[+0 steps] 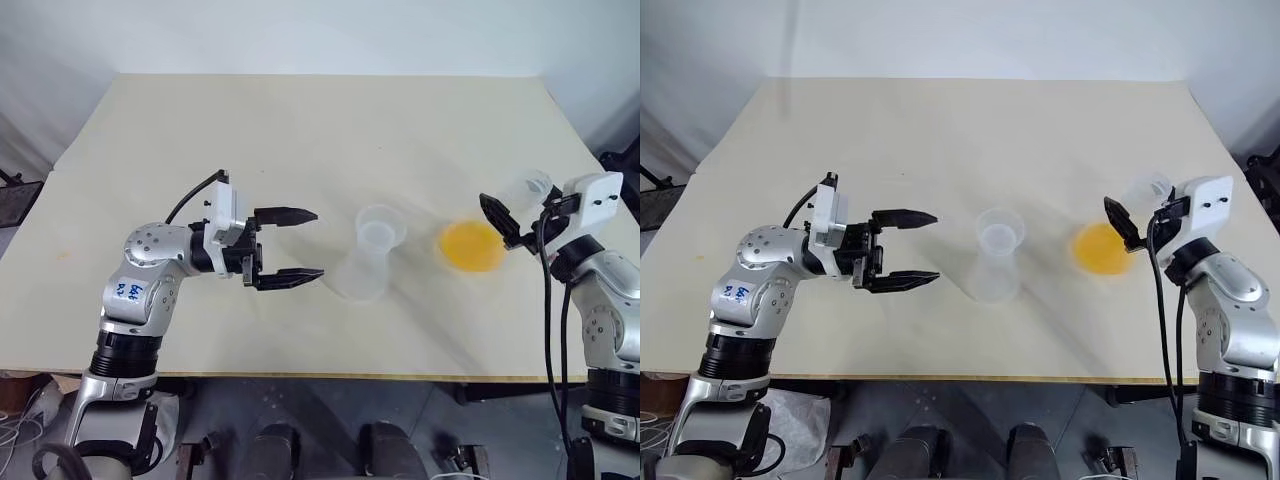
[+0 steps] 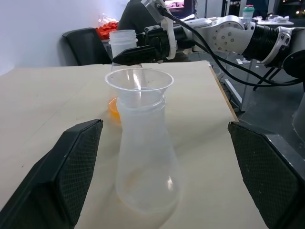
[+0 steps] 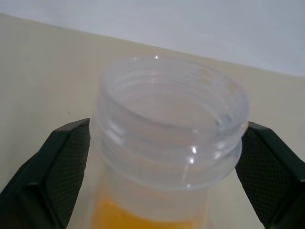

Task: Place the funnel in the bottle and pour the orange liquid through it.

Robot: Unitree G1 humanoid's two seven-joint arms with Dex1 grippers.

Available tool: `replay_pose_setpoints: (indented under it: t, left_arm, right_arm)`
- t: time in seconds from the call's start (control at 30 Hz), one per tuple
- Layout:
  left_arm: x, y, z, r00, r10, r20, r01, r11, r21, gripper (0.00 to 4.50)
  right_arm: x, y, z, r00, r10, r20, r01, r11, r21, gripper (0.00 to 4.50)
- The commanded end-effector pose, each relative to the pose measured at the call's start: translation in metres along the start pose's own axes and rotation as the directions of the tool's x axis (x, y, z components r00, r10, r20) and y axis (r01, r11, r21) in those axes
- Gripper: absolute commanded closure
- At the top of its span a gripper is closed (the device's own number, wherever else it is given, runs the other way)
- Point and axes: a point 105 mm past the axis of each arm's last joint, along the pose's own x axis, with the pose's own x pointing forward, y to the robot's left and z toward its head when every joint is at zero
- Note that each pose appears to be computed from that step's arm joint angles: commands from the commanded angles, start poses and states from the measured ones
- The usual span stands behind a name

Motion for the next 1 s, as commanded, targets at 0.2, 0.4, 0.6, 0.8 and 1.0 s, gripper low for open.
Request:
replay_pose_setpoints:
  t: [0.2, 0.4, 0.6, 0.8, 1.0]
  left_arm:
    - [-0.004, 0.0, 0.01, 1.0, 0.007, 0.023, -0.008, 0.999, 0.035, 0.0]
    - [-0.004, 0.001, 0.009, 1.0, 0.013, 0.021, -0.013, 0.999, 0.037, 0.0]
    - [-0.001, 0.006, 0.006, 1.0, 0.01, 0.012, -0.011, 0.999, 0.036, 0.0]
    - [0.005, 0.013, 0.004, 1.0, 0.001, 0.013, -0.001, 0.999, 0.034, 0.0]
    - [0.01, 0.018, 0.002, 0.999, -0.028, 0.015, 0.028, 0.999, 0.039, 0.0]
  right_arm:
    - [0.003, -0.002, 0.013, 0.998, -0.008, 0.055, 0.007, 1.0, 0.016, 0.87]
    - [0.003, 0.0, 0.013, 0.998, -0.004, 0.059, 0.002, 0.999, 0.036, 2.03]
    - [0.005, 0.023, 0.039, 0.992, 0.063, 0.106, -0.055, 0.996, -0.069, 2.03]
    - [0.012, 0.06, 0.063, 0.985, 0.147, 0.091, -0.122, 0.964, -0.238, 2.03]
    - [0.015, 0.084, 0.096, 0.979, 0.187, 0.08, -0.129, 0.873, -0.47, 2.03]
